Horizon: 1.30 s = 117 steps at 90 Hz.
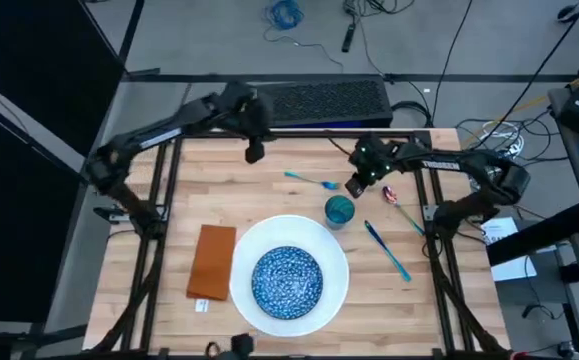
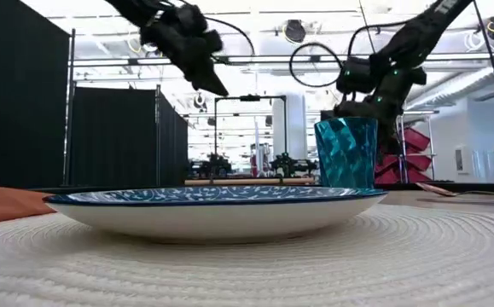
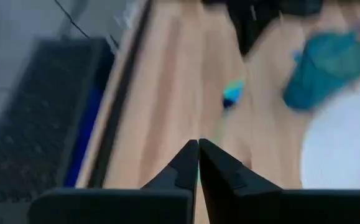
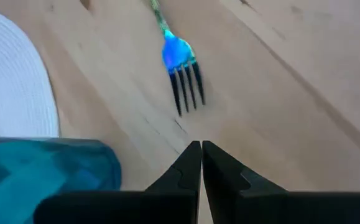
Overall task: Set table place
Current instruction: Stack the blue fork on top of the brown table napkin
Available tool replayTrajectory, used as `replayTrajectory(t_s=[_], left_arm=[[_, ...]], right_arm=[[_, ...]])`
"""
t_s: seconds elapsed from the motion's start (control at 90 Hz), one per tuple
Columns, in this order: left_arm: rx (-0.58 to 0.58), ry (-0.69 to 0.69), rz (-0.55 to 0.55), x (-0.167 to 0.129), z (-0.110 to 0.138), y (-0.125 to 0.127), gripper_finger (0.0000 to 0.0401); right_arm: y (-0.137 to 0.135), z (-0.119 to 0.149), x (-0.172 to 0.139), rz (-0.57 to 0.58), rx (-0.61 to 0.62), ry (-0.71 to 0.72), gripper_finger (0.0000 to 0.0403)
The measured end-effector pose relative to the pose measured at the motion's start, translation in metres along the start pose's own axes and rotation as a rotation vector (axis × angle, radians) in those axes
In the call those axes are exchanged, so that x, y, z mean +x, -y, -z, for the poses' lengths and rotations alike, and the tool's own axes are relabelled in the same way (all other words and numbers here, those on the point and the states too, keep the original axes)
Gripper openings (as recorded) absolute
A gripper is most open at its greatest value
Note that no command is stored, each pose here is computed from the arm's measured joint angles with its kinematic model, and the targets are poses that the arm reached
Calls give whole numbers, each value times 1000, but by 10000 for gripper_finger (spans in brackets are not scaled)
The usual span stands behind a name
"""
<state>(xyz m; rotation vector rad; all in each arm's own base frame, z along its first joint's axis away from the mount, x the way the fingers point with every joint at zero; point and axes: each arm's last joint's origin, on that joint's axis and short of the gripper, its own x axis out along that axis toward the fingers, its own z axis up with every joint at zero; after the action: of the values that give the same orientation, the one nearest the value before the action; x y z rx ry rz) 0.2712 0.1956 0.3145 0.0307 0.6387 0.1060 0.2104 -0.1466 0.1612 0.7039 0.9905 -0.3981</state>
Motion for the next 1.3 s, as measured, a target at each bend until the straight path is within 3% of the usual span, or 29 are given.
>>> replayTrajectory(t_s=[0.133,0.311,0.722,0.856,0.922,1.011,1.133,1.3], left_arm=[[12,37,-13,-15,6,11,0],[17,45,-18,-25,8,16,0],[29,20,-8,-27,11,18,0],[17,5,-10,-28,13,16,0],[7,-8,-8,-28,15,15,0],[11,-29,0,-29,17,16,0],[22,-30,1,-28,17,16,0],[40,6,-16,-28,14,14,0]], right_arm=[[3,2,15,-2,36,-57,0],[-3,-5,26,-28,48,-25,0],[-42,-78,49,-110,-103,-7,0],[-52,-93,40,-3,-163,-7,0],[-48,-94,28,101,-176,-25,0],[-36,-90,10,158,-157,-50,0],[-19,-80,-5,159,-86,-100,0],[-9,-67,12,130,-35,-203,0]])
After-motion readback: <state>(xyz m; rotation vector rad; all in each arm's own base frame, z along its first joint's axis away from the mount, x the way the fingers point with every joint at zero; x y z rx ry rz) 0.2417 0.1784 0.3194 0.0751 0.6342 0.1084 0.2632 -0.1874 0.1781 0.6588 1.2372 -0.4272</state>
